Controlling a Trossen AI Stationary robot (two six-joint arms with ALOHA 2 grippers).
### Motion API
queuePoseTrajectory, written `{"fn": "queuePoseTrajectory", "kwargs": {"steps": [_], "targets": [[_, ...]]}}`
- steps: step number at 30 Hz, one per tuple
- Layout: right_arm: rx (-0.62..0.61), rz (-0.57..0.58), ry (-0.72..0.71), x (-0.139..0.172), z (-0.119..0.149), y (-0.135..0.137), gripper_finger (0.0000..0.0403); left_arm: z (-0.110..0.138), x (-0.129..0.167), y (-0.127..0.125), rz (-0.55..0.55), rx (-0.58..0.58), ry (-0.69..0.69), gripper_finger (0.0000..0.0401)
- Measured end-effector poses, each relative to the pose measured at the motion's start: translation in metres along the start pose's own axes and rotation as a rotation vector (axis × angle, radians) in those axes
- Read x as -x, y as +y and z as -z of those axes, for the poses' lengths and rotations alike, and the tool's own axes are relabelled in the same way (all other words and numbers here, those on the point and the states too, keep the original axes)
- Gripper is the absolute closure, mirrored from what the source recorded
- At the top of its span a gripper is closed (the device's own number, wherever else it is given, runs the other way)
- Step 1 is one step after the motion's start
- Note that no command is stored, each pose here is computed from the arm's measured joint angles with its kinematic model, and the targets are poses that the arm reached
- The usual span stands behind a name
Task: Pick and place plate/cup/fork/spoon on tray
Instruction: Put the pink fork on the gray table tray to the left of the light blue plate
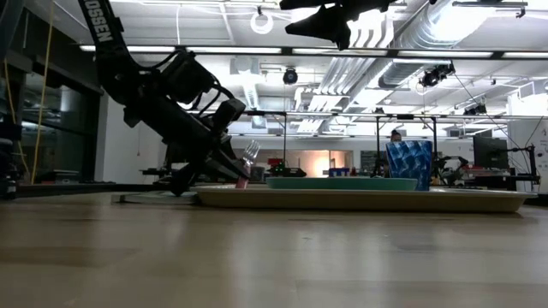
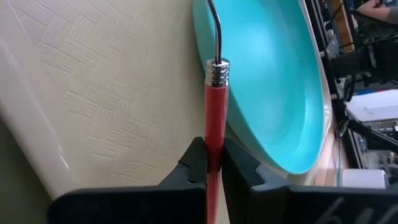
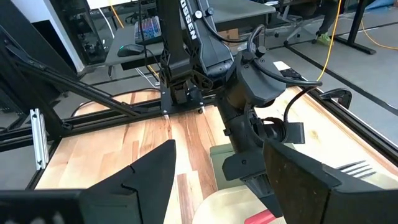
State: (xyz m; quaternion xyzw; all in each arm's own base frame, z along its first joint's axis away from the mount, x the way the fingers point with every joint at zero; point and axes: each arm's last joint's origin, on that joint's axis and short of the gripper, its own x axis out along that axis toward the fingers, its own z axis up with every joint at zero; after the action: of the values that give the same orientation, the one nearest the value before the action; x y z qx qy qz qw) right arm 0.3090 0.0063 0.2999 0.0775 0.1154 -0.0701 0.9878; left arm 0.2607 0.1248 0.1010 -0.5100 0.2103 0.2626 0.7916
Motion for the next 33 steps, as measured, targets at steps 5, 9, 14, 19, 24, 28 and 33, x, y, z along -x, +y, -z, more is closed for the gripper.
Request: {"fn": "queuePoseTrajectory", "kwargs": {"steps": [5, 9, 14, 19, 24, 28, 33], "targets": [[-0.003, 0.000, 0.001, 0.0000, 0.0001, 0.0000, 0.0169, 0.0020, -0.0004, 0.0005, -0.028, -0.022, -0.008, 0.0400], [-0.005, 0.000, 0.001, 0.0000, 0.0001, 0.0000, 0.0169, 0.0030, 0.0001, 0.0040, -0.078, -0.026, -0.007, 0.0395], [-0.006, 0.000, 0.000, 0.0000, 0.0000, 0.0000, 0.0169, 0.0030, 0.0002, 0.0050, -0.099, -0.047, -0.019, 0.0382], [-0.007, 0.000, 0.000, 0.0000, 0.0000, 0.0000, 0.0169, 0.0031, 0.0003, 0.0053, -0.103, -0.052, -0.024, 0.0366], [-0.027, 0.000, 0.001, 0.0000, 0.0001, 0.0000, 0.0169, 0.0034, 0.0004, 0.0061, -0.118, -0.082, -0.032, 0.0350], [-0.040, 0.001, 0.006, -0.0001, 0.0006, -0.0001, 0.0169, 0.0026, 0.0006, 0.0080, -0.149, -0.100, -0.058, 0.0340], [-0.039, 0.003, 0.012, -0.0001, 0.0013, -0.0002, 0.0169, 0.0022, 0.0006, 0.0080, -0.153, -0.109, -0.065, 0.0334]]}}
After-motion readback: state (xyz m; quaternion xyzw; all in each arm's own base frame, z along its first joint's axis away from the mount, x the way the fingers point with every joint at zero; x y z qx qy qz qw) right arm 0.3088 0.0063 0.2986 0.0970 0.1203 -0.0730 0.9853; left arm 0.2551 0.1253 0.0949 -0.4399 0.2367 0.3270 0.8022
